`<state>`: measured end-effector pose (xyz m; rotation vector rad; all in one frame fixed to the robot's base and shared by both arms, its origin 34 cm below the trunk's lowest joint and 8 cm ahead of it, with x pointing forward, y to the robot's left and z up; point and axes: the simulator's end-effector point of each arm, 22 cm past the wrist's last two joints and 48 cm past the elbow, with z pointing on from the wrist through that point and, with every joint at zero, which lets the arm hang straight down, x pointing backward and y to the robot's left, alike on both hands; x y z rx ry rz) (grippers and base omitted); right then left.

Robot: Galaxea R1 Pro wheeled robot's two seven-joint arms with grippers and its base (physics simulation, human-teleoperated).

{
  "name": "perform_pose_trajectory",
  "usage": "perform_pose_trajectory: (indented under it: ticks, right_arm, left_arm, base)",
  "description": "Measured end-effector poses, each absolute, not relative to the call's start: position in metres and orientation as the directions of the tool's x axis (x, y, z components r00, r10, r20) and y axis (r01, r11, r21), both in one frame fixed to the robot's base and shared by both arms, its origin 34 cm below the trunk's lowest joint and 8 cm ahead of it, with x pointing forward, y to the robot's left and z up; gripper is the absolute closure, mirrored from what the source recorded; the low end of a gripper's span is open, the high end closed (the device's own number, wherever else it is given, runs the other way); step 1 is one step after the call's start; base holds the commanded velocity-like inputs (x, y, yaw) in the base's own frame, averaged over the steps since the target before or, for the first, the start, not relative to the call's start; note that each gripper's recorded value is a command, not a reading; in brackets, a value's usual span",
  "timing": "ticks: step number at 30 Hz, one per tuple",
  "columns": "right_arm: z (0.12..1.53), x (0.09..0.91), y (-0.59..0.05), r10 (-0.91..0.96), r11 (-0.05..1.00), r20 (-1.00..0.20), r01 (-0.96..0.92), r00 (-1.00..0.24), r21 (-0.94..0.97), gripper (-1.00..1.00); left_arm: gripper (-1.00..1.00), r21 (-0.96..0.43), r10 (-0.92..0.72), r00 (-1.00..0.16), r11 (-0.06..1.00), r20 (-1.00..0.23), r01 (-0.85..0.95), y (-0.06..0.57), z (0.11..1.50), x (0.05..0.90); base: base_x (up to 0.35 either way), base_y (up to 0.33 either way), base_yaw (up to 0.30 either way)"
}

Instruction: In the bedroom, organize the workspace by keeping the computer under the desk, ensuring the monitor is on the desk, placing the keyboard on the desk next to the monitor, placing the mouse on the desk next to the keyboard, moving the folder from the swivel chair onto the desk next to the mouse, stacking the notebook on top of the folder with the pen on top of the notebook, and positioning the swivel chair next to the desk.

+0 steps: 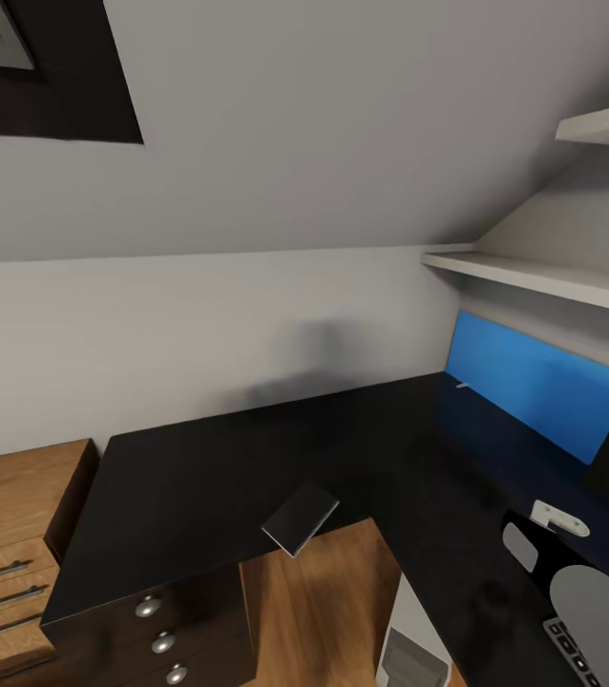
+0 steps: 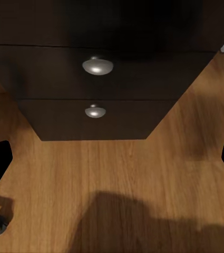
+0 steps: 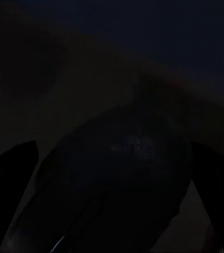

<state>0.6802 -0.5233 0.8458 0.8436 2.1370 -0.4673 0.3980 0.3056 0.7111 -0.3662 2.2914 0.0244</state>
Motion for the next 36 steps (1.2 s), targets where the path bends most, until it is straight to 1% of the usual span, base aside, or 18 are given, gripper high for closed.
perform_pose_trajectory:
  ticks: [17,27,36]
  right_arm:
    - [0.828,0.691,-0.505,0.428,0.721,-0.773,0.693,-0.468,-0.020,1.00]
    - [0.831,0.693,-0.499,0.430,0.725,-0.774,0.688,-0.464,-0.009,1.00]
    - [0.829,0.694,-0.490,0.436,0.732,-0.765,0.681,-0.474,-0.005,1.00]
  left_arm:
    - [-1.00,-0.098,-0.256,-0.640,0.957,-0.725,-0.272,0.306,0.695,0.401]
    - [-1.00,-0.090,-0.258,-0.646,0.955,-0.719,-0.282,0.312,0.692,0.396]
    - [-1.00,-0.083,-0.259,-0.654,0.954,-0.711,-0.287,0.314,0.687,0.391]
  base:
    - [0.000,0.000,-0.001]
    - [0.000,0.000,-0.141]
    - [0.000,0.000,-0.019]
